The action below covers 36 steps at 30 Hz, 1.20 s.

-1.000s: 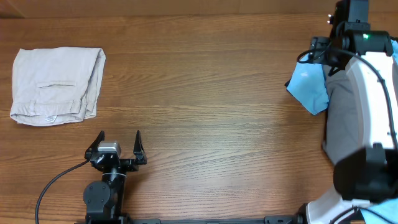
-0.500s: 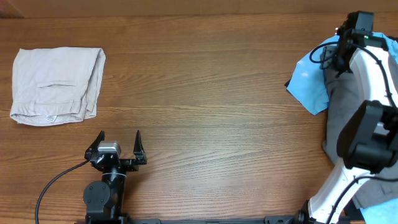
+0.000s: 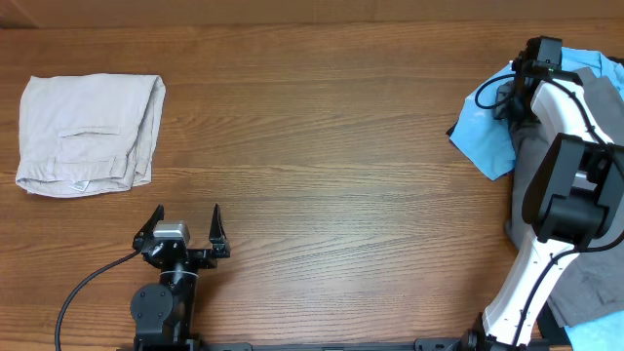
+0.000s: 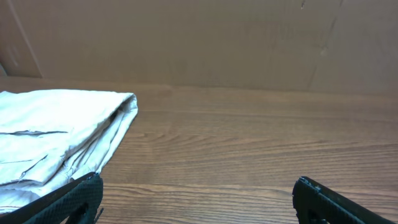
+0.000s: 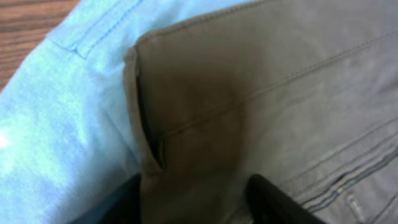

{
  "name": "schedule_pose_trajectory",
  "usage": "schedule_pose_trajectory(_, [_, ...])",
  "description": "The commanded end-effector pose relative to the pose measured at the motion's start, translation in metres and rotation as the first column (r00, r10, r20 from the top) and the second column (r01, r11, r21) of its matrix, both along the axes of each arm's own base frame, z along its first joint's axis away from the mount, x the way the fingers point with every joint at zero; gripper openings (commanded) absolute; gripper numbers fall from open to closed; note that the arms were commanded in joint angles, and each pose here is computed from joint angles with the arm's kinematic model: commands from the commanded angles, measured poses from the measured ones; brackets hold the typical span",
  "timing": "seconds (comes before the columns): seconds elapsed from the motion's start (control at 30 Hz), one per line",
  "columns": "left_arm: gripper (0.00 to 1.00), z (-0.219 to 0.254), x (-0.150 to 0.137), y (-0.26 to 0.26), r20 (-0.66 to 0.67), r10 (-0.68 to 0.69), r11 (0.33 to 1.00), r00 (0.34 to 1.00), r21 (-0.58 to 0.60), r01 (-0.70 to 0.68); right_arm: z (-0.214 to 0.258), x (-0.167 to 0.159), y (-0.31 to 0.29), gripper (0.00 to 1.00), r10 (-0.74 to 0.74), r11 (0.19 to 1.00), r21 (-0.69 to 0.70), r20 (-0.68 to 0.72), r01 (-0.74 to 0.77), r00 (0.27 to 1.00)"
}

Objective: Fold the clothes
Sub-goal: 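Move the right gripper over the grey shorts on the blue shirt, then grasp the grey shorts' waistband edge with the right gripper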

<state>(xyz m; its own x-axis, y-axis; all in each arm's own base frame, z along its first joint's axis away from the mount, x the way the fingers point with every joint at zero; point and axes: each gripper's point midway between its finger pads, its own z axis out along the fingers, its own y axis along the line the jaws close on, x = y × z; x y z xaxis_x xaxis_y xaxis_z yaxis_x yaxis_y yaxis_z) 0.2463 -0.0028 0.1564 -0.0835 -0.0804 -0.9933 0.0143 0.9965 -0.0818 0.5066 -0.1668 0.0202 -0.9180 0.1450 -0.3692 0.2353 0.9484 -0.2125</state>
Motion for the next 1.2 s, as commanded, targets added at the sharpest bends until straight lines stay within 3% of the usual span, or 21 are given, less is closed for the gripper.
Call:
schedule_pose_trajectory(0.0, [1.0,0.0,0.0,0.003,0.007,0.017,1.0,1.0,-0.017,-0.017,0.004,0.002,-0.013,0.53,-0.022,1.0,-0.012,0.02,0.022,1.0])
schedule_pose_trajectory(0.27, [1.0,0.0,0.0,0.003,0.007,0.017,1.0,1.0,-0.017,-0.017,0.002,0.002,-0.017,0.53,-0.022,0.996,0.086,0.052,0.018,0.998])
schedule_pose_trajectory(0.37, [1.0,0.0,0.0,0.003,0.007,0.017,1.0,1.0,-0.017,-0.017,0.002,0.004,-0.015,0.62,-0.016,0.994,0.106,0.061,0.01,0.998])
schedule_pose_trajectory(0.53, [1.0,0.0,0.0,0.003,0.007,0.017,1.0,1.0,-0.017,-0.017,0.004,0.009,-0.01,0.64,-0.003,0.991,0.131,0.085,-0.008,0.996])
schedule_pose_trajectory(1.17, [1.0,0.0,0.0,0.003,0.007,0.017,1.0,1.0,-0.017,-0.017,0.03,0.015,-0.032,0.66,-0.064,0.996,0.075,0.143,0.053,0.988])
